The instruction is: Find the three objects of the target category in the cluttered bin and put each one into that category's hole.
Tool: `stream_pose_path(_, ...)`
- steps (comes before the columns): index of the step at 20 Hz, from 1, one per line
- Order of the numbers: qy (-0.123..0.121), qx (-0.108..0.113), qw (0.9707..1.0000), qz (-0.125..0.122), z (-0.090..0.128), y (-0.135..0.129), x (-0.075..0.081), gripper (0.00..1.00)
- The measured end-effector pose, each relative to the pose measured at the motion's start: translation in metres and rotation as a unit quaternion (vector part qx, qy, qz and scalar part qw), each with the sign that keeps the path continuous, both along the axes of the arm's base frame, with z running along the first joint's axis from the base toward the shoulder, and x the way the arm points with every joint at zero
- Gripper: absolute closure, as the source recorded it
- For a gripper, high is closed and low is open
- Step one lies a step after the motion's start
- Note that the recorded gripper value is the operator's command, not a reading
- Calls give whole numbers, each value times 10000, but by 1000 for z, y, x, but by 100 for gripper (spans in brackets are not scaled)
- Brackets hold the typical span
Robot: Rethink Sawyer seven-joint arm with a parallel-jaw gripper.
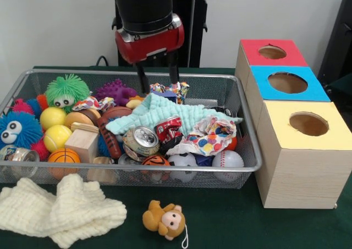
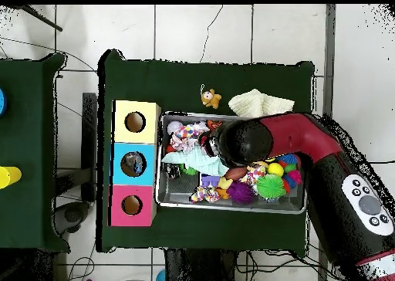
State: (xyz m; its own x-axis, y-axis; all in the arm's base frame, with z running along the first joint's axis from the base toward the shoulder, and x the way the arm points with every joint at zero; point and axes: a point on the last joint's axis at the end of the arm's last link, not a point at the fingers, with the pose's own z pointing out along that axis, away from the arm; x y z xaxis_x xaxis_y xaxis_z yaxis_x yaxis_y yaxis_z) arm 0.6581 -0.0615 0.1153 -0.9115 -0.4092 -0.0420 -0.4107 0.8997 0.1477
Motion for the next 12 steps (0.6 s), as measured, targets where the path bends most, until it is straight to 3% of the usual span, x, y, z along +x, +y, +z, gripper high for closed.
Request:
stream_pose_path(4, -326, -24, 9995, 29, -4, -1, 5, 0)
stream_pose_path(6, -688, -29, 9976, 48, -7, -1, 11, 0)
stream_pose_path(7, -929, -24, 9957, 56, -8, -2, 15, 0)
stream_pose_path(9, -1174, -8, 9931, 62, -10, -3, 18, 0)
stream_pose_path(12, -1674, 74, 9858, 62, -11, -3, 21, 0)
